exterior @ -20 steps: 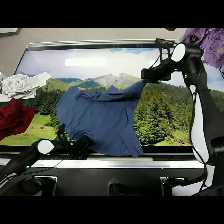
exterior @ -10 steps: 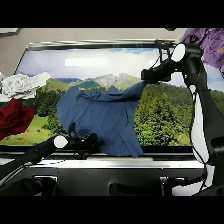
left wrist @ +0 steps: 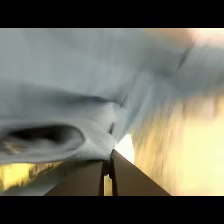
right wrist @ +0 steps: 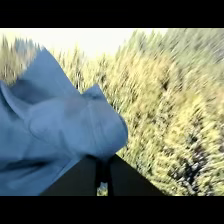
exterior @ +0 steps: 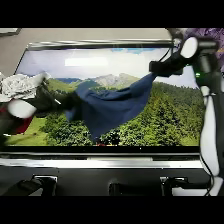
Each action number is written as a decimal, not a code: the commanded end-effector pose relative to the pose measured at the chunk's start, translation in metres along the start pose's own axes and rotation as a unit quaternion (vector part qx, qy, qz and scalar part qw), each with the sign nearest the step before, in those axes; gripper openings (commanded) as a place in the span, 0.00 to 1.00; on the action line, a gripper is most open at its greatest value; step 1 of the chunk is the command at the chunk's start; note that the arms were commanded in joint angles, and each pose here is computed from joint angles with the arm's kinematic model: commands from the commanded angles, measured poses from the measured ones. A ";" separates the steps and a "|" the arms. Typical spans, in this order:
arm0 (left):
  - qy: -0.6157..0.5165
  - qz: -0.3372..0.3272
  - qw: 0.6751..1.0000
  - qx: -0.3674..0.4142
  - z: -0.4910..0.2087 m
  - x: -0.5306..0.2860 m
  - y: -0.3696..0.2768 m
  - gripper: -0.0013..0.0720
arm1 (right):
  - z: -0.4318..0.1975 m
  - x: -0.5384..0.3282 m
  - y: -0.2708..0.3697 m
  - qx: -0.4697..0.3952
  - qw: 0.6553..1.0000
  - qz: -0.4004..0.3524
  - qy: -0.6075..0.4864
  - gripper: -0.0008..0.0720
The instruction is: Fold the clothes and pants, and hang the long-sleeved shirts on hangers.
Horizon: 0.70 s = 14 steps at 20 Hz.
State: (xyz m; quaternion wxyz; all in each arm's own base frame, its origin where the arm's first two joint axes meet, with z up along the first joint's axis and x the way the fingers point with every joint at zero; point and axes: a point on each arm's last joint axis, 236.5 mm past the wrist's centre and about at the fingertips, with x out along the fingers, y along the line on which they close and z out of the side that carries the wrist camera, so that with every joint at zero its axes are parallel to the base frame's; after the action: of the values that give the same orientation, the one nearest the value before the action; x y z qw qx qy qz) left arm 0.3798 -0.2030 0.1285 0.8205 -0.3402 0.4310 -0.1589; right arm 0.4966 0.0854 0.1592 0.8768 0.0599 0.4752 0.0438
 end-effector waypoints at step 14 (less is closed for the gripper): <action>-0.438 0.038 0.880 0.179 0.077 -0.416 -0.108 0.04 | -0.056 -0.437 -0.033 0.060 0.903 0.011 -0.424 0.06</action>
State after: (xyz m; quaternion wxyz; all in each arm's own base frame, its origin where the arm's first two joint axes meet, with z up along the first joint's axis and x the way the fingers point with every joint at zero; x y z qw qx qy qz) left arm 0.2266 -0.0274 0.4853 0.9765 -0.2072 0.0027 -0.0588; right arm 0.2526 0.0041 0.4711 0.9907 0.1012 0.0909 -0.0069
